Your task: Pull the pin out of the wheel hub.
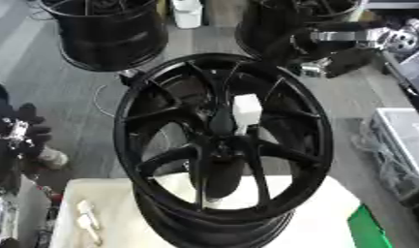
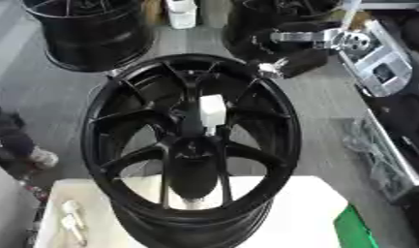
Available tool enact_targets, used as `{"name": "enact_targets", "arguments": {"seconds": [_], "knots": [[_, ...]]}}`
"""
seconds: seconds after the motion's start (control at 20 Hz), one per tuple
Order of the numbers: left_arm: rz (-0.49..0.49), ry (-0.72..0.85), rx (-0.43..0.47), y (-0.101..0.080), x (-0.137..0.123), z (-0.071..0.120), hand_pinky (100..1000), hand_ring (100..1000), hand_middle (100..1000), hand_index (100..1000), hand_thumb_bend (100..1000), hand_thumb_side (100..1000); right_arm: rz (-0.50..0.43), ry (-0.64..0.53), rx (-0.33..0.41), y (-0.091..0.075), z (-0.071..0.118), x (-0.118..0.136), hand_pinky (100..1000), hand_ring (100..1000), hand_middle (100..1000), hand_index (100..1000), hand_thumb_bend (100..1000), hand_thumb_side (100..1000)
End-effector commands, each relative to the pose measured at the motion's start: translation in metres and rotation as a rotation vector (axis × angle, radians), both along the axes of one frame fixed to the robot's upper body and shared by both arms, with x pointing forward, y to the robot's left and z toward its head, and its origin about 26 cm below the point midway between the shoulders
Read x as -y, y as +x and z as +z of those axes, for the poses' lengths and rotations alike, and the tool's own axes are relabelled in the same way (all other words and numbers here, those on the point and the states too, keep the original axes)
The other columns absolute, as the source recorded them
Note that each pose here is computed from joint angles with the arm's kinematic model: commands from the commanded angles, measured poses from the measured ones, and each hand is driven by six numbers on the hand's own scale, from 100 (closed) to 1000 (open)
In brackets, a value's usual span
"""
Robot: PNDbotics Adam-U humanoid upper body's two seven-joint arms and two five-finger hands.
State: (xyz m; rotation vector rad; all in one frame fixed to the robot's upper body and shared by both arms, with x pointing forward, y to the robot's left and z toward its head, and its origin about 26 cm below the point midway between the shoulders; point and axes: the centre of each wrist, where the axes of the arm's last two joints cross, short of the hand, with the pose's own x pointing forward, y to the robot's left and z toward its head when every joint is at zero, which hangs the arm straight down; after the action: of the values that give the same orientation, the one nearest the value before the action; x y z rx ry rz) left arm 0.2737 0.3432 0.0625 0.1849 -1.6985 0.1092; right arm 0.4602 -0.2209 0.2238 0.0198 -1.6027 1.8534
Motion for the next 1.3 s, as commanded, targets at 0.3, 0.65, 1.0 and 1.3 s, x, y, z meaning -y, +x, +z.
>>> {"name": "enact_targets", "arguments": {"seconds": [0.3,0.65,1.0,1.3], "knots": [[-0.009,0.018,0.017,0.001,-0.001,0.007,679,621,608,744,590,593,0.157,-0.146,0.104,0.0,0.001,-0.01,804,822,893,938,100,705],[-0.011,0.017,0.016,0.001,-0.001,0.007,680,621,608,744,590,594,0.213,-0.199,0.153,-0.005,-0.003,-0.022,808,826,892,940,100,686],[-0.012,0.018,0.016,0.001,0.0,0.007,680,620,608,744,590,594,0.266,-0.24,0.19,-0.01,-0.007,-0.034,811,829,885,940,100,672],[-0.012,0.019,0.017,0.002,0.0,0.007,680,620,608,744,590,594,0.304,-0.269,0.217,-0.014,-0.01,-0.04,813,830,870,940,100,686]]}}
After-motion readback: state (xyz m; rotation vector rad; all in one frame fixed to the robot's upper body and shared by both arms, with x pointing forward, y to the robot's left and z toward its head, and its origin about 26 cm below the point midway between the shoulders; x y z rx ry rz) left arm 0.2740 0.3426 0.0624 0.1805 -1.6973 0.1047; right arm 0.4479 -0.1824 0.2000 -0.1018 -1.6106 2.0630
